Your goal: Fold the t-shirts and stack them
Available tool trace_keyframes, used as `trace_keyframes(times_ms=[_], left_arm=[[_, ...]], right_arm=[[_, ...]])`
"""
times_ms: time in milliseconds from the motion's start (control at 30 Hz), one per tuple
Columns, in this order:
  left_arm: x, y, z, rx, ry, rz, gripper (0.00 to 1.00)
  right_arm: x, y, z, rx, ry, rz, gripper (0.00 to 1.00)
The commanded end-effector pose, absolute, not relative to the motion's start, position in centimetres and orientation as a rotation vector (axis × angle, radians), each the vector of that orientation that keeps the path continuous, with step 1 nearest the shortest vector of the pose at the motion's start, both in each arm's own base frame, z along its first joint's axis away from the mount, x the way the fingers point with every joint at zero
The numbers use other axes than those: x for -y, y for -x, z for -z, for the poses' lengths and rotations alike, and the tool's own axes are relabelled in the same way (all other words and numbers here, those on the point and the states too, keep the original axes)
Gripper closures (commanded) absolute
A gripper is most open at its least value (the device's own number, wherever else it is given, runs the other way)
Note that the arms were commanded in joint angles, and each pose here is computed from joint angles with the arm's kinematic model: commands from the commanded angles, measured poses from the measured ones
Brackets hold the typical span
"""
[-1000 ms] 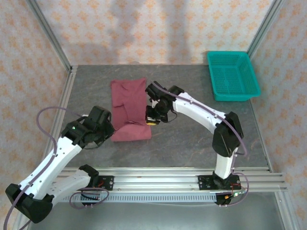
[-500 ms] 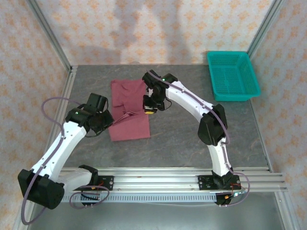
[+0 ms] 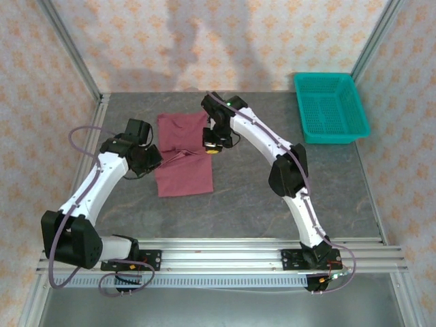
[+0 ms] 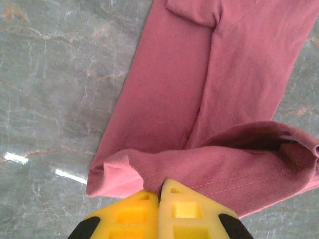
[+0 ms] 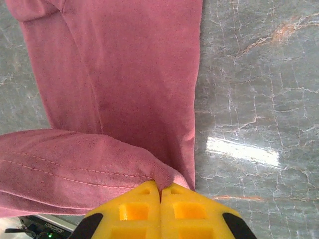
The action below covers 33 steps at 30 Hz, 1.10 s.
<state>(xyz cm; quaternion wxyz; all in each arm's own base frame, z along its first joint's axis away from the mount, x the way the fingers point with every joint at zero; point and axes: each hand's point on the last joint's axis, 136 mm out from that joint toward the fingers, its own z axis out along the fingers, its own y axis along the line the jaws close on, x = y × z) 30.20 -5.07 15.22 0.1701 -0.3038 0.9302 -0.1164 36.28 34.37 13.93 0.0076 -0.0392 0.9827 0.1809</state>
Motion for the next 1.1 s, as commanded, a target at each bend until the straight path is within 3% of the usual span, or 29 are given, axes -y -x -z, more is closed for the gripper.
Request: trace_keyframes(times_ms=[0,367,633,767,833,900,933,1000,1067], left_arm=[[4.7,-31.9,-15.5,-2.627,0.82,0.345,1.0],[3.5,-36.1,-10.7,-2.697,0.832,0.289,1.0],[2.4,-39.7,-8.5,-2.728,0.839,0.254,1.0],[1.7,-41.0,-8.3,-2.722,0.862,0.25,1.0],[1.6,-41.7,-8.5,-2.711,0.875,0.264,1.0],[2.0,-42.9,-9.6,-2.672,0.875,0.32,0.94],[1.8,-43.3,-10.3,-2.648,0.886,0.321,0.85],[1.5,-44.3,-12.3,-2.581,0.906,0.346,0.55],[1.0,-45.0,-14.4,-2.521,0.933,0.349,0.38]], right_arm=[[-33.3,-37.1,-12.7,-3.104,0.111,-0.496,1.0],[-32.7,-41.2,-8.8,-3.106,-0.005,-0.536,1.0],[-34.9,-44.9,-6.4,-3.034,-0.091,-0.743,1.0],[-36.0,-47.5,-6.6,-2.955,-0.169,-0.904,0.9],[-36.5,-49.6,-8.2,-2.859,-0.227,-1.015,0.68],[-37.1,-51.9,-11.1,-2.735,-0.267,-1.139,0.56],[-37.1,-52.7,-12.6,-2.682,-0.287,-1.181,0.49],[-37.6,-53.7,-16.5,-2.57,-0.261,-1.269,0.4],[-37.3,-53.6,-18.8,-2.529,-0.243,-1.265,0.38]])
